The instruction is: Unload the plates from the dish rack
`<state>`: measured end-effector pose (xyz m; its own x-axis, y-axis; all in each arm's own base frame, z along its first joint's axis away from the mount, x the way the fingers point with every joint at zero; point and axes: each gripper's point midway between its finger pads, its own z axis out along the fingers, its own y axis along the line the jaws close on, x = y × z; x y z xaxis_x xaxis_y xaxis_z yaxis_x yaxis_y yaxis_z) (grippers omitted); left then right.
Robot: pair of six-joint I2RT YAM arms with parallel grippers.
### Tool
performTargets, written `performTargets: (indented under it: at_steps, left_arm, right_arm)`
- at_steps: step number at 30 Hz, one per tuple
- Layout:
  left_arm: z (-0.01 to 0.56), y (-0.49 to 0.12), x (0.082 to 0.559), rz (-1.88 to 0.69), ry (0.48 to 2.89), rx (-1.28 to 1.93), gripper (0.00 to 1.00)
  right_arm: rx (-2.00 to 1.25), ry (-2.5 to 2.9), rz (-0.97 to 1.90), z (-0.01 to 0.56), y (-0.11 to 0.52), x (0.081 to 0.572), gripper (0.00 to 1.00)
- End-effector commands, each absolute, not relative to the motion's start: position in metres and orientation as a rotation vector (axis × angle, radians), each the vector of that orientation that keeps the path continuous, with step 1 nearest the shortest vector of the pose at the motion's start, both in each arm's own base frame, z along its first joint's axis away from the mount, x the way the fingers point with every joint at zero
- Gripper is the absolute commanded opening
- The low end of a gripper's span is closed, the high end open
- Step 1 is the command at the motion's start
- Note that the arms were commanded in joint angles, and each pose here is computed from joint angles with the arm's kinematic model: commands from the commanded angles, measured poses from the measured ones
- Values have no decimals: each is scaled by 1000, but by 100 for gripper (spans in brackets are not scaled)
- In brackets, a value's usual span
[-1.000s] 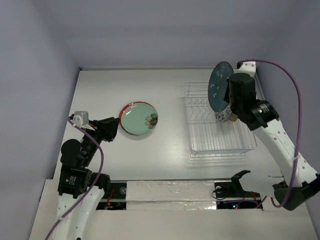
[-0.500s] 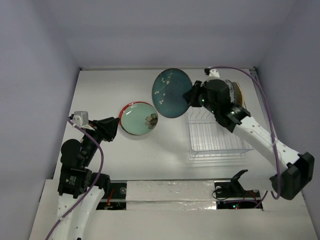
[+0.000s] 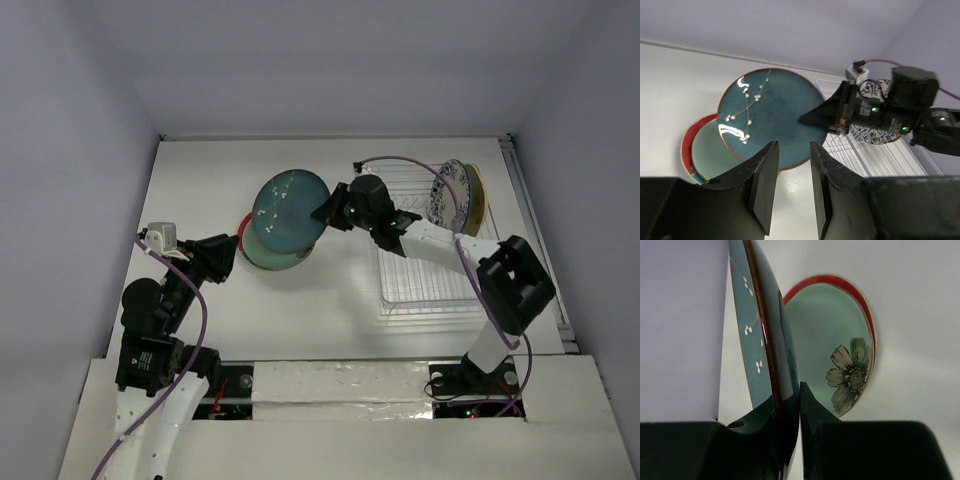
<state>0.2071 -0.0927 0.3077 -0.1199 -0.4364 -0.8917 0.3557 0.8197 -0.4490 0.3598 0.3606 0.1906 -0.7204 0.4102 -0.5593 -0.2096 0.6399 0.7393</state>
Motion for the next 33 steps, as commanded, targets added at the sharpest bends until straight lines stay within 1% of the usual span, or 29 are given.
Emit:
performTargets:
  at_steps: [1, 6, 13, 16, 18, 19, 20, 22, 25, 26, 28, 29, 30, 31, 33]
  left_arm:
    - [315, -94, 210, -680, 1521, -53, 29]
    - [315, -94, 210, -680, 1521, -53, 29]
    - [315, -94, 210, -680, 1520, -55, 29]
    - [314, -94, 210, -681, 1523, -52, 29]
    - [314, -94, 210, -682, 1522, -53, 29]
    - [315, -94, 210, -682, 1520, -52, 29]
    - [314, -94, 210, -682, 1522, -53, 29]
    - [315, -94, 210, -682, 1520, -52, 29]
    - [315, -95, 210, -684, 1519, -49, 29]
    - [316, -94, 209, -684, 1517, -49, 29]
    - [315, -94, 209, -684, 1519, -49, 29]
    - [316, -95, 209, -686, 1518, -48, 29]
    - [316, -95, 209, -686, 1518, -48, 29]
    - [315, -95, 210, -685, 1521, -48, 29]
    - [316, -95, 209, -684, 1517, -47, 29]
  right_arm:
    - [186, 1776, 1410, 297, 396, 374, 0]
    - [207, 1843, 1419, 266, 412, 381, 1]
    - [217, 1912, 1491, 232, 436, 373, 4]
    - [219, 1941, 1509, 219, 444, 370, 7]
    - [216, 1963, 1511, 210, 449, 366, 11]
    - [216, 1967, 1507, 207, 449, 366, 15]
    - [215, 1977, 1500, 204, 448, 365, 23]
    - [201, 2018, 1469, 192, 450, 361, 29]
    - [168, 2058, 1389, 181, 445, 361, 47]
    - [146, 2077, 1359, 177, 447, 358, 56]
    - [88, 2115, 1274, 171, 446, 356, 66]
    - [85, 2124, 1226, 168, 442, 359, 75]
    - [66, 2168, 1172, 160, 440, 355, 80]
    - [22, 2161, 1126, 163, 439, 359, 87]
    - [-11, 2183, 1051, 158, 436, 359, 90]
